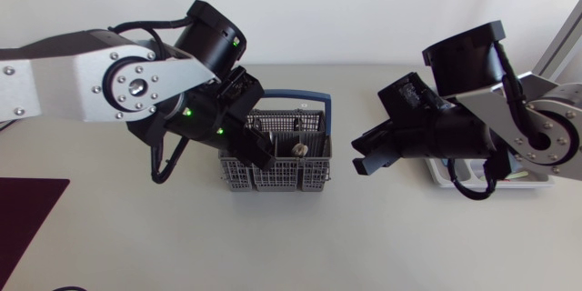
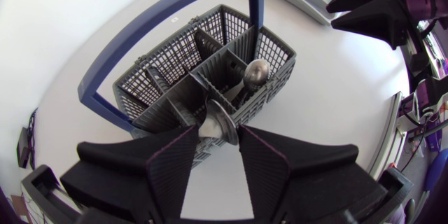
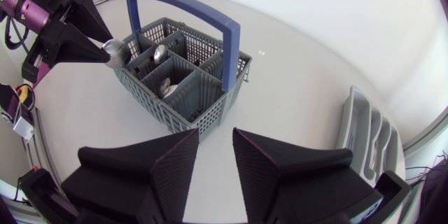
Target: Sort the cutlery from the basket into the organizer compartments.
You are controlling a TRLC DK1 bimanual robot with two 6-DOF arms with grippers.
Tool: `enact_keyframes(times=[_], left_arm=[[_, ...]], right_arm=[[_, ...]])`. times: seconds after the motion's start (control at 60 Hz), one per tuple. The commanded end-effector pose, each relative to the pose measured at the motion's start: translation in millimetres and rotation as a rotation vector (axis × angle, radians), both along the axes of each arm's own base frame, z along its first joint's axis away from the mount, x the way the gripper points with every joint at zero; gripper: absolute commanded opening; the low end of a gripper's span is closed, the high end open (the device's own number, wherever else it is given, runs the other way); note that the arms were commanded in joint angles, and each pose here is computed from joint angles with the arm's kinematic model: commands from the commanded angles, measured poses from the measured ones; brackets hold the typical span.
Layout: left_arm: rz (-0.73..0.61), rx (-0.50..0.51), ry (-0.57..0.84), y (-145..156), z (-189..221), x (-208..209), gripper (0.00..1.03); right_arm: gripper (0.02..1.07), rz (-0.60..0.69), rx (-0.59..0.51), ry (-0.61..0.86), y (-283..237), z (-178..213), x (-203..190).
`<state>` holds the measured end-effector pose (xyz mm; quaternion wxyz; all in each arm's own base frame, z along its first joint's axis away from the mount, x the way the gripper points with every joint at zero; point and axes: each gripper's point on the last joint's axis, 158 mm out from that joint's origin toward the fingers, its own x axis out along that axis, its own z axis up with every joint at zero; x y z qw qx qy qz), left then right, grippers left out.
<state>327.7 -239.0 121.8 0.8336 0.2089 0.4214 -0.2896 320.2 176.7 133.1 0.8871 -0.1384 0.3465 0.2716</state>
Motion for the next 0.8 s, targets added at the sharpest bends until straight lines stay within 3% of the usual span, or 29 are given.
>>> enact_keyframes(times=[0.0, 0.083, 0.433, 0.783], left_arm=[[0.031, -0.003, 0.000, -3.6, -1.8, 7.7, 0.40], [0.046, 0.004, -0.012, -0.1, -3.2, 11.5, 0.33], [0.045, -0.003, -0.021, -6.4, -14.2, 18.7, 0.33], [0.063, 0.014, -0.022, -7.3, -27.1, 26.0, 0.22]], right_arm=[[0.41, -0.016, 0.003, 0.031, -3.8, -10.2, -8.5], [0.41, -0.017, -0.001, 0.038, -5.3, -14.0, -10.2], [0.41, -0.014, 0.006, 0.041, -2.0, -13.9, -12.1], [0.41, -0.009, 0.005, 0.038, -2.1, -13.8, -14.6]])
